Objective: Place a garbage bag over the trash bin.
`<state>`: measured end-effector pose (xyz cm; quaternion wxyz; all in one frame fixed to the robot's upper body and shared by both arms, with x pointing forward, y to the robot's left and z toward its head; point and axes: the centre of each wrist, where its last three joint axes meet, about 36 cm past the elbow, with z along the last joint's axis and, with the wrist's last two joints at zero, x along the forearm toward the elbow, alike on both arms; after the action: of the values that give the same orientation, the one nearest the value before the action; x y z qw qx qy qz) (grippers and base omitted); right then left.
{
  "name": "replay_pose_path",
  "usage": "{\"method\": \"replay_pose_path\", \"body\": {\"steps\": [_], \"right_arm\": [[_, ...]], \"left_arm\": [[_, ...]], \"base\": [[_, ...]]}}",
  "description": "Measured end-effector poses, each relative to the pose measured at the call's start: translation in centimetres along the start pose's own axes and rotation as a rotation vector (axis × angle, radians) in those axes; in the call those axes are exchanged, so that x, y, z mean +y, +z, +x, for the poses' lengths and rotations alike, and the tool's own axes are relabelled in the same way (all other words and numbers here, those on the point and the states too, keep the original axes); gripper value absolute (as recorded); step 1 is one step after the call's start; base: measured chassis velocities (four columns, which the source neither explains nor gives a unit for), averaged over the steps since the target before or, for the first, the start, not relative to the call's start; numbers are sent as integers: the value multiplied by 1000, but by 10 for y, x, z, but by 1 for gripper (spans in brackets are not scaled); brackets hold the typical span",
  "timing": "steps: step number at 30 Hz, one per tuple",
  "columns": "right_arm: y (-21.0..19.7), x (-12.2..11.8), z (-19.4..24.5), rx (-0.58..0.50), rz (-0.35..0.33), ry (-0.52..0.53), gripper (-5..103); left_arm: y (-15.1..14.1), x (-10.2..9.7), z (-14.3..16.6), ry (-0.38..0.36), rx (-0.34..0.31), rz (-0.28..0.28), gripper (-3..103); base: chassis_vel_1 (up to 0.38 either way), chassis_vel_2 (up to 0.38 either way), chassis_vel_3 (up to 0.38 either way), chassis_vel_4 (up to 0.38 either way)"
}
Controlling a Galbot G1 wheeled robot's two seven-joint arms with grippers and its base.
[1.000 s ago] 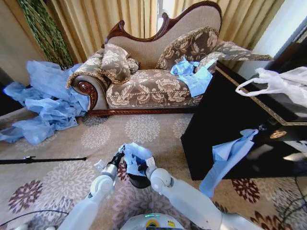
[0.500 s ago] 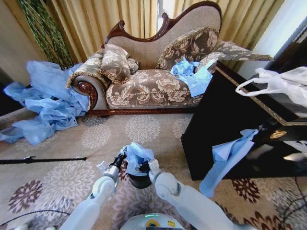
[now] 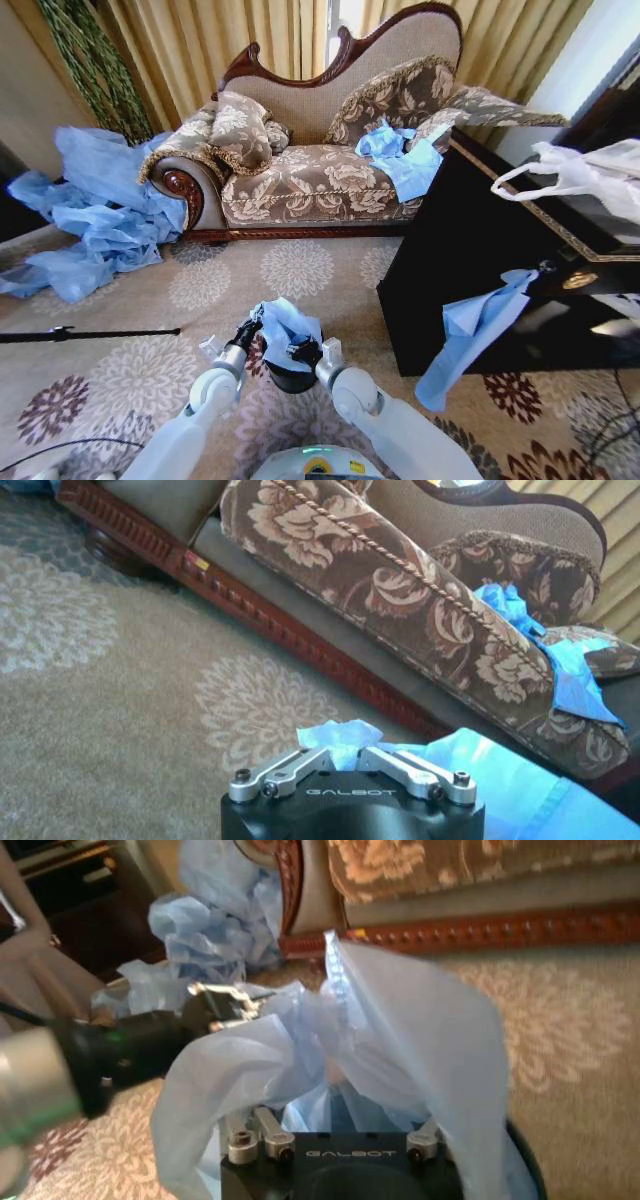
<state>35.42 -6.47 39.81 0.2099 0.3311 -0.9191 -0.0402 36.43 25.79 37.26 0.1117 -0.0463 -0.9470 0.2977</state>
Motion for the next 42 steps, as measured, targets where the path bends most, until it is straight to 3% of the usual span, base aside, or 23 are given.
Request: {"method": "replay_pose_path", "body": {"steps": [5, 10, 12, 13, 15, 16, 18, 19, 21, 23, 26, 40, 42], "right_arm": [[11, -5, 15, -49, 77, -36, 65], [19, -11, 17, -66, 86, -75, 48], [21, -12, 17, -70, 84, -85, 48], [22, -16, 17, -87, 86, -114, 41], [22, -18, 16, -96, 89, -122, 41], [22, -20, 17, -124, 101, -137, 33], [22, -21, 18, -141, 113, -142, 33], [18, -24, 25, -186, 160, -150, 21], [16, -26, 31, -203, 195, -147, 13], [16, -27, 31, -204, 198, -142, 13], [20, -33, 34, -214, 223, -111, 2], [34, -25, 52, -223, 293, -105, -3], [32, -26, 54, -230, 301, -93, 1]], "left_arm": [[-1, 1, -2, -4, -4, -3, 0], [-3, 0, -4, -7, -8, 1, 0], [-3, -1, -4, -8, -9, 1, 0], [-4, -1, -3, -10, -9, 0, 0], [-4, 0, -3, -11, -10, -1, 0], [-5, 0, -3, -12, -10, -5, 0], [-5, 1, -3, -13, -11, -6, 0], [-6, 2, -4, -16, -13, -9, 0], [-5, 2, -3, -17, -12, -11, 0], [-5, 2, -3, -17, -11, -11, 0], [-3, 1, -2, -15, -8, -11, 0], [3, 1, 2, 5, -15, -48, 0], [4, 2, 3, 7, -18, -52, 0]], "base": [[0, 0, 0, 0], [0, 0, 0, 0], [0, 0, 0, 0], [0, 0, 0, 0], [0, 0, 0, 0], [0, 0, 0, 0], [0, 0, 0, 0], [0, 0, 0, 0], [0, 0, 0, 0], [0, 0, 0, 0], [0, 0, 0, 0], [0, 0, 0, 0], [0, 0, 0, 0]]}}
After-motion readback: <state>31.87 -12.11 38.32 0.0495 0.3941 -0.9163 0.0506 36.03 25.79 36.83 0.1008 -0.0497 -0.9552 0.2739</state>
